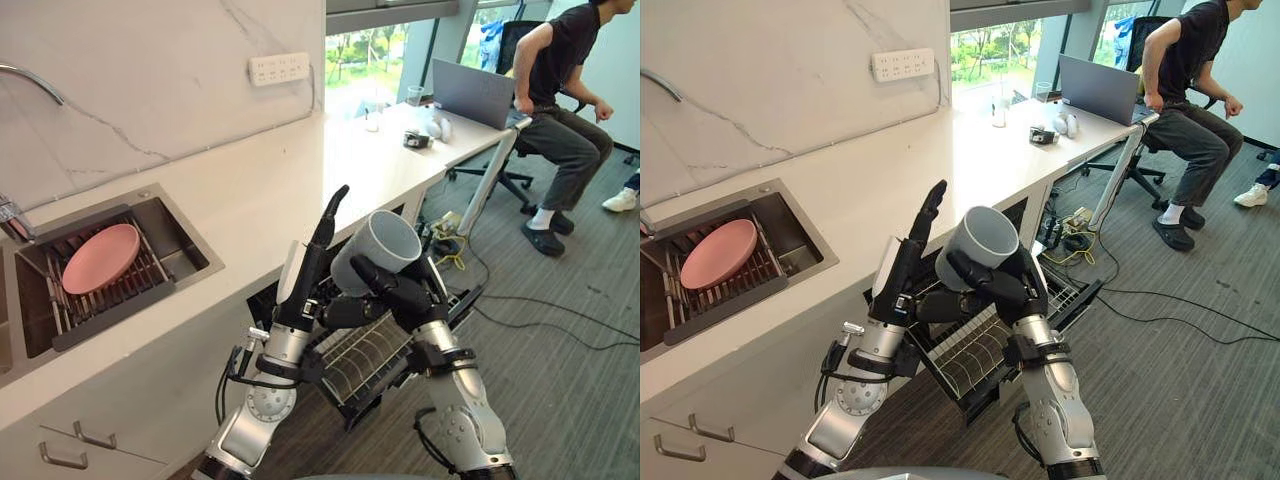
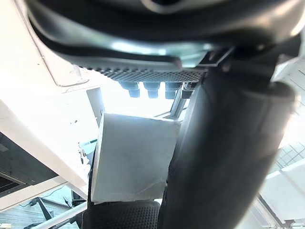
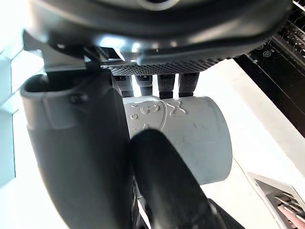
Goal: Walk over to the sink, pick up the cup, carry it to the dishwasher, place the cup inside the dishwasher, then close the dishwasher door
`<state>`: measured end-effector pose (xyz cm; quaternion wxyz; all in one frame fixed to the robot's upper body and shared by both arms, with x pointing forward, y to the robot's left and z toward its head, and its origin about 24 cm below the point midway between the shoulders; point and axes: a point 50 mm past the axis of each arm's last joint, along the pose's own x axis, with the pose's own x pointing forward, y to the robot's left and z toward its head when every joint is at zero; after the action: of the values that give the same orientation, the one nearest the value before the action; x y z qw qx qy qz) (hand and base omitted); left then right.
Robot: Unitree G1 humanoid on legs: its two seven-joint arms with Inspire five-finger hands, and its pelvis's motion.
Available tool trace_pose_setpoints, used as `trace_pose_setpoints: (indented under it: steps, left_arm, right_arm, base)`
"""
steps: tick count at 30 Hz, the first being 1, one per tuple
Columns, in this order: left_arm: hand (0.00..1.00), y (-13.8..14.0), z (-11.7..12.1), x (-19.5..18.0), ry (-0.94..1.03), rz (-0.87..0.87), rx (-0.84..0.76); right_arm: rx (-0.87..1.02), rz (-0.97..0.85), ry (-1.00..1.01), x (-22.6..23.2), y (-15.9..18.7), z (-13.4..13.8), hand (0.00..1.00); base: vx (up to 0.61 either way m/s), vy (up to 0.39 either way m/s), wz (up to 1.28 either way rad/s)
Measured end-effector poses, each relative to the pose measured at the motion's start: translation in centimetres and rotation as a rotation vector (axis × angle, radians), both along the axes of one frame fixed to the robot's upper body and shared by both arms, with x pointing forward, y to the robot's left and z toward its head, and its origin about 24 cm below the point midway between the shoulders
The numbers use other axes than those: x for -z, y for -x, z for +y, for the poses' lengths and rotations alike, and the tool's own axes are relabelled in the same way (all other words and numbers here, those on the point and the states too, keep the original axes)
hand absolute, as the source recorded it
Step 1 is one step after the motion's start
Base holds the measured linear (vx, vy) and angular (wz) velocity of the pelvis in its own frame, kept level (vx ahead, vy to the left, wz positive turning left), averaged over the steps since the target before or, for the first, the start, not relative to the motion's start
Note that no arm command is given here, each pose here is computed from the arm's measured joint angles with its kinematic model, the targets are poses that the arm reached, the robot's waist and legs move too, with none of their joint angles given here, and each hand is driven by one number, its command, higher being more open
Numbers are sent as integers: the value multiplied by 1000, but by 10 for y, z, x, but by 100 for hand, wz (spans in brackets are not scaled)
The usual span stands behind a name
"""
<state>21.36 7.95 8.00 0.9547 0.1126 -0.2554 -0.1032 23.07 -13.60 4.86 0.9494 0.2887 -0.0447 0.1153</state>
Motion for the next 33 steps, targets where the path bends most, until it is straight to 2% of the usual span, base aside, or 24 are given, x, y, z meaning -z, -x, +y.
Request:
trace_pose_setpoints:
  steps: [9, 15, 22, 25, 28, 30, 31, 33]
  left_arm:
    - [100, -1, 6, -9, 110, -36, -43]
    - [100, 2, 17, -25, 189, -111, -60]
    - [100, 14, 36, -12, 200, -91, -148]
    - [100, 22, 48, -9, 194, -112, -251]
    - [100, 32, 69, -10, 208, -164, -454]
    - [100, 41, 97, -7, 208, -215, -707]
    - [100, 45, 105, -6, 207, -225, -775]
    - [100, 63, 135, 0, 208, -261, -1045]
  right_arm:
    - [86, 26, -116, 2, -1, -12, 0]
    - [164, 48, -118, 7, 0, -26, 0]
    - [254, 57, -111, 11, 6, -48, 0]
    - [309, 69, -111, 14, 13, -61, 0]
    - [360, 78, -114, 17, 19, -73, 0]
    - [390, 76, -109, 18, 23, -81, 0]
    - [397, 75, -107, 18, 24, -83, 0]
    - [430, 83, -98, 23, 34, -91, 0]
  base:
    - [0, 0, 0]
    - [0, 0, 0]
    - [-1, 1, 5]
    - [-12, -2, 17]
    - [-5, -2, 17]
    - [-7, -3, 18]
    - [-7, -1, 27]
    - [-6, -7, 36]
